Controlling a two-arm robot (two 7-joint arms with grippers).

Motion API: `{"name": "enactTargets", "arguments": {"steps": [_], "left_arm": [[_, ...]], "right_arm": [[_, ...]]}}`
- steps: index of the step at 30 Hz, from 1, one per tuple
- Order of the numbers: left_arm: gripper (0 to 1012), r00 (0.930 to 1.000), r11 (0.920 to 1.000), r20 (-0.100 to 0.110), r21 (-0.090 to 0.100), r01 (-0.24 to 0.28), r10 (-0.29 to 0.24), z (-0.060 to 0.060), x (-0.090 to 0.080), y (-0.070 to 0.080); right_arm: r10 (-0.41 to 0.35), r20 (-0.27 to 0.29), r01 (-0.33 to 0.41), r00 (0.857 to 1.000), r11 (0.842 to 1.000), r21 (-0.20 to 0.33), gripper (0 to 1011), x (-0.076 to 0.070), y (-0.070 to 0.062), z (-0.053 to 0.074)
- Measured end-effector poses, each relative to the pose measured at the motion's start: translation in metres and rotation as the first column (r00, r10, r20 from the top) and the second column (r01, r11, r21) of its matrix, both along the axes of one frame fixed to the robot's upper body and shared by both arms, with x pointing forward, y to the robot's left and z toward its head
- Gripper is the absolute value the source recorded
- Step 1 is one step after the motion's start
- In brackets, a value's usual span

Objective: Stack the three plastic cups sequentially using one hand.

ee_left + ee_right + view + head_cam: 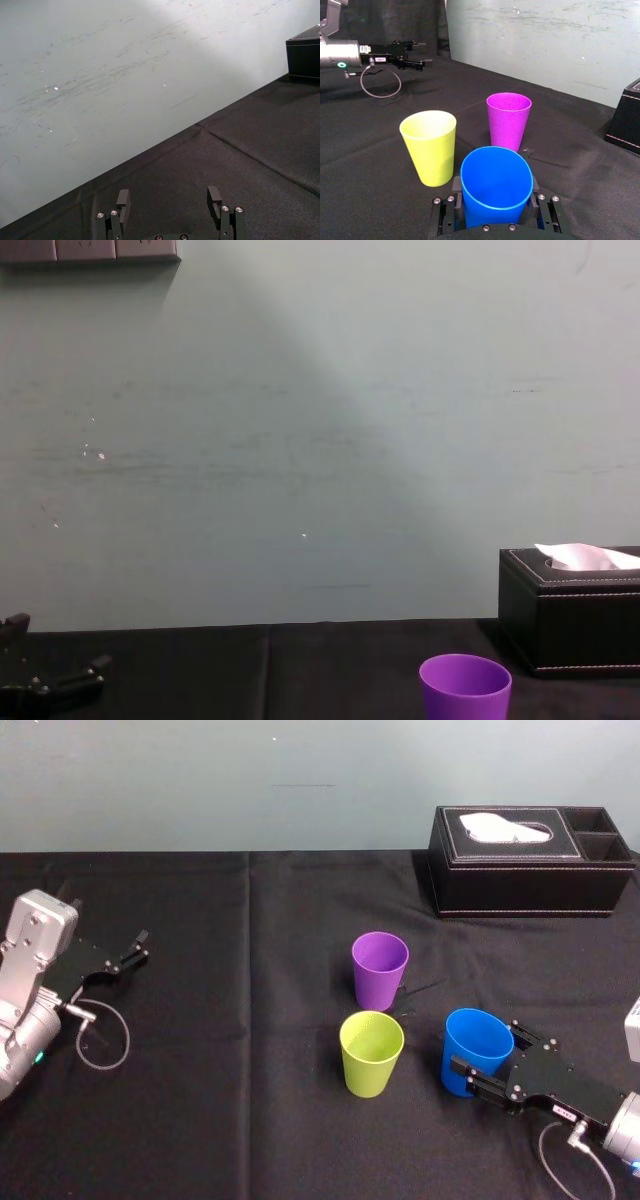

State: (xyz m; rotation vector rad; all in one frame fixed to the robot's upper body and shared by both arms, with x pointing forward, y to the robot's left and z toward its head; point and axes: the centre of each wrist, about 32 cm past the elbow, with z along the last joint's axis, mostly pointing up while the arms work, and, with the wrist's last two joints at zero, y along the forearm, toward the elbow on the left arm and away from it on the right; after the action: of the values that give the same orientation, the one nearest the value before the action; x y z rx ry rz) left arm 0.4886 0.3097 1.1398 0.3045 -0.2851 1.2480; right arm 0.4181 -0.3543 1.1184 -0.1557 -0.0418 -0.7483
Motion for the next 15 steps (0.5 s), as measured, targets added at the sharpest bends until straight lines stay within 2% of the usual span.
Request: {"name": "enactTargets", "arguments": {"steps": [12,15], "left_arm": [[1011,1.0,1.0,0.0,0.0,0.0,0.0,0.0,0.0,0.0],[1011,1.0,1.0,0.0,0.0,0.0,0.0,0.0,0.0,0.0]], "right_arm": [[0.0,0.0,0.0,1.0,1.0,0.0,737,-0.0003,-0.0002,0.0],[-0.025,0.007,0.025,1.0,1.0,0.009,738,-0.0033,0.0008,0.0021]]}}
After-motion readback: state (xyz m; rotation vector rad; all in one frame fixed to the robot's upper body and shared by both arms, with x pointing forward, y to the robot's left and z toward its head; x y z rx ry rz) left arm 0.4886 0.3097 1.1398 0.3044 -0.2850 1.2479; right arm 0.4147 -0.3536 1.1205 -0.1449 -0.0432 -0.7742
